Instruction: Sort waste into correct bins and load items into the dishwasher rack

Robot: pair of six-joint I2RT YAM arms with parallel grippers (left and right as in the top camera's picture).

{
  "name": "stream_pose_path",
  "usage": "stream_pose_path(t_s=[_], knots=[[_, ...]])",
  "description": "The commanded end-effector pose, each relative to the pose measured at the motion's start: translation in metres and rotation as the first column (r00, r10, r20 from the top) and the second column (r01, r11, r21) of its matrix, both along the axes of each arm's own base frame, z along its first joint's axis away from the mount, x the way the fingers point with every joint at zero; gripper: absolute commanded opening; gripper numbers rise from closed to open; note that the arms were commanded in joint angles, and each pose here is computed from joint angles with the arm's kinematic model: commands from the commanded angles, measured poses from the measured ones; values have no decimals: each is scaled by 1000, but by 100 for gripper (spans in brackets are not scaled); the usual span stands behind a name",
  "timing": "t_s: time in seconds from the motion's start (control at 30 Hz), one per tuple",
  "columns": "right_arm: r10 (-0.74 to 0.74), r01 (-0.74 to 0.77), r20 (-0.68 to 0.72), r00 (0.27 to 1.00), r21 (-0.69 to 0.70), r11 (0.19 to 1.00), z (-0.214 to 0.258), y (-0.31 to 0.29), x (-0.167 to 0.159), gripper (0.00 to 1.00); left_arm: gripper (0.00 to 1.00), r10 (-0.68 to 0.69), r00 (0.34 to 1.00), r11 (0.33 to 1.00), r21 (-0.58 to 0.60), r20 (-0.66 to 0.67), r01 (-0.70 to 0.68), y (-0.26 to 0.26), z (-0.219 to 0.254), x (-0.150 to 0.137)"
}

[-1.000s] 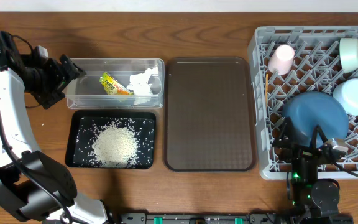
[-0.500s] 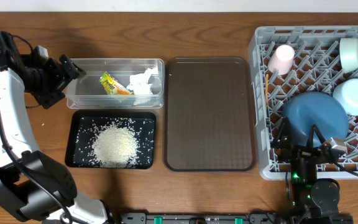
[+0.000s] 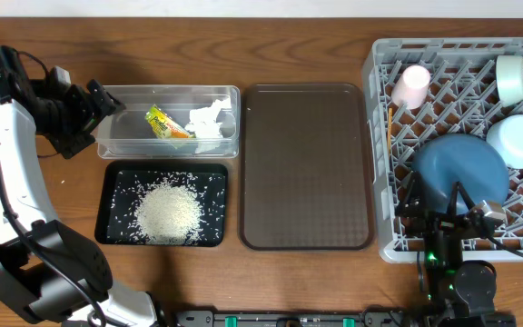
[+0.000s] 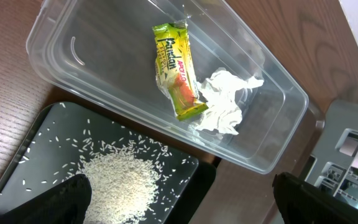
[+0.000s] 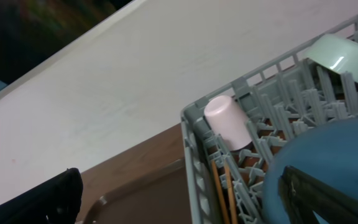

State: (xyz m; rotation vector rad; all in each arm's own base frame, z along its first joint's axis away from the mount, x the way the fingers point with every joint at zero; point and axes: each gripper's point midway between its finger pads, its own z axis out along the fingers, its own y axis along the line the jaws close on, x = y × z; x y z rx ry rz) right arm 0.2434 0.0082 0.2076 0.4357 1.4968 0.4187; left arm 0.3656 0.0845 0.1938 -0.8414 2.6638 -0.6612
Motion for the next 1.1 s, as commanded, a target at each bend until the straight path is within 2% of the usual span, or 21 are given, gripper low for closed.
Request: stream_pose_path(t_s=[0.0, 0.13, 0.27, 0.37, 0.43, 0.57, 0.7, 0.8, 0.9, 1.07], knots=[[41, -41, 9, 999, 35, 999, 1, 6, 0, 99, 96, -3, 999, 1000, 16, 34, 2, 2, 12, 1], [32, -36, 111, 993, 31, 999, 26, 5, -2, 99, 96, -3, 999, 1000, 16, 34, 2, 2, 12, 1], [24, 3, 274, 962, -98, 995, 65, 4, -11, 99, 96, -3, 999, 1000, 16, 34, 2, 2, 12, 1], [25, 35, 324, 946, -179, 983, 64, 4, -13, 99, 96, -3, 999, 1000, 16, 34, 2, 2, 12, 1], [22, 45, 292, 956, -218, 975, 46, 4, -9, 99, 96, -3, 999, 1000, 16, 34, 2, 2, 12, 1], [19, 16, 125, 992, -278, 961, 6, 4, 0, 99, 96, -3, 999, 1000, 16, 34, 2, 2, 12, 1], [17, -58, -106, 994, -389, 919, -51, 4, 2, 99, 96, -3, 999, 1000, 16, 34, 2, 2, 12, 1], [44, -92, -100, 994, -552, 829, -49, 9, 2, 99, 96, -3, 999, 1000, 16, 34, 2, 2, 12, 1], [26, -83, -100, 995, -630, 772, -49, 6, 2, 99, 96, -3, 999, 1000, 16, 34, 2, 2, 12, 1], [-38, -31, -98, 994, -614, 789, -49, -10, 3, 99, 96, -3, 999, 1000, 16, 34, 2, 2, 12, 1]])
